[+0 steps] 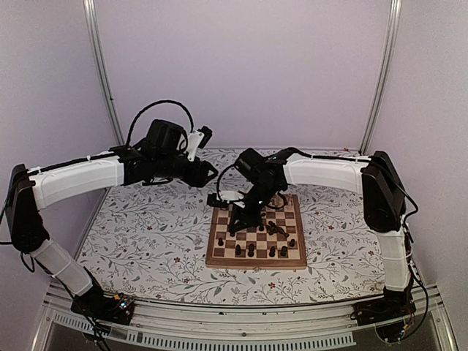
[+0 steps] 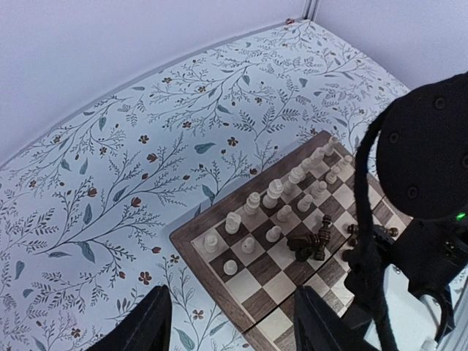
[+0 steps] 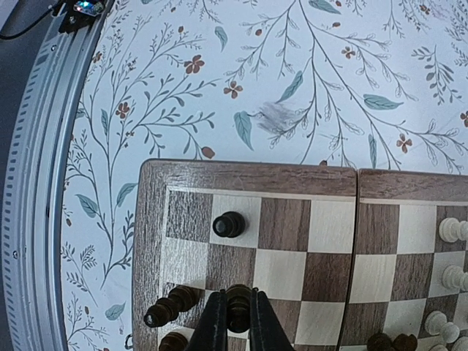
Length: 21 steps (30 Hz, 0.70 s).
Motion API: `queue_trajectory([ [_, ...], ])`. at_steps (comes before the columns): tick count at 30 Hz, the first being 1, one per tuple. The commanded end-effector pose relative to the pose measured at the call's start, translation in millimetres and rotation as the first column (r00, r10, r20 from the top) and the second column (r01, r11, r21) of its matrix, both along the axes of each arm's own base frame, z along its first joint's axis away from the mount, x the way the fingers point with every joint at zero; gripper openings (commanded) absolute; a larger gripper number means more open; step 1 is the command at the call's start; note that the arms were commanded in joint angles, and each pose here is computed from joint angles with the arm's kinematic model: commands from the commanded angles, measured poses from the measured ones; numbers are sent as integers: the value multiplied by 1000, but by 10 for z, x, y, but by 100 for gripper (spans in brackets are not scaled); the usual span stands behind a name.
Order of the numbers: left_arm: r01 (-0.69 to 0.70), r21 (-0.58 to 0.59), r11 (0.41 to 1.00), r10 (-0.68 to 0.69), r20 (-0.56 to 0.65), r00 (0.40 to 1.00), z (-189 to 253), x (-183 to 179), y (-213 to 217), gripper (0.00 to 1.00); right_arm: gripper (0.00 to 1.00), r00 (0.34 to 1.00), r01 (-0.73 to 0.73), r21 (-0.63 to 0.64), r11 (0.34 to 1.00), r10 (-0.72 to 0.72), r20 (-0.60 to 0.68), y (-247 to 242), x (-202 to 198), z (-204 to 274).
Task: Set up the chess pieces on the board
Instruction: Place the chess piece on the chessboard.
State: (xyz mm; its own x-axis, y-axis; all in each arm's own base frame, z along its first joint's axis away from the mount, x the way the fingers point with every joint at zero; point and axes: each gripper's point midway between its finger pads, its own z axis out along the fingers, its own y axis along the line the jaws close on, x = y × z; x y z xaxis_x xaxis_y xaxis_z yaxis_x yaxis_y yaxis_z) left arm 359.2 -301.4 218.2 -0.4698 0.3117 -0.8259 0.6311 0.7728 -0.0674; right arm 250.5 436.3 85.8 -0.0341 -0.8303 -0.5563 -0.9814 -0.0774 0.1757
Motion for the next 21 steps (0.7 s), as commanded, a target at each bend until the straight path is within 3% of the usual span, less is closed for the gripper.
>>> queue_trajectory([
  [1,3,2,1000,-3,4,1000,39,54,1,59,8,999,-36,5,999,36,-31,115,-98,-41],
  [21,9,0,1000,-9,2,1000,43,43,-11,59,9,998,-50,-41,998,49,-28,113,-146,-225],
])
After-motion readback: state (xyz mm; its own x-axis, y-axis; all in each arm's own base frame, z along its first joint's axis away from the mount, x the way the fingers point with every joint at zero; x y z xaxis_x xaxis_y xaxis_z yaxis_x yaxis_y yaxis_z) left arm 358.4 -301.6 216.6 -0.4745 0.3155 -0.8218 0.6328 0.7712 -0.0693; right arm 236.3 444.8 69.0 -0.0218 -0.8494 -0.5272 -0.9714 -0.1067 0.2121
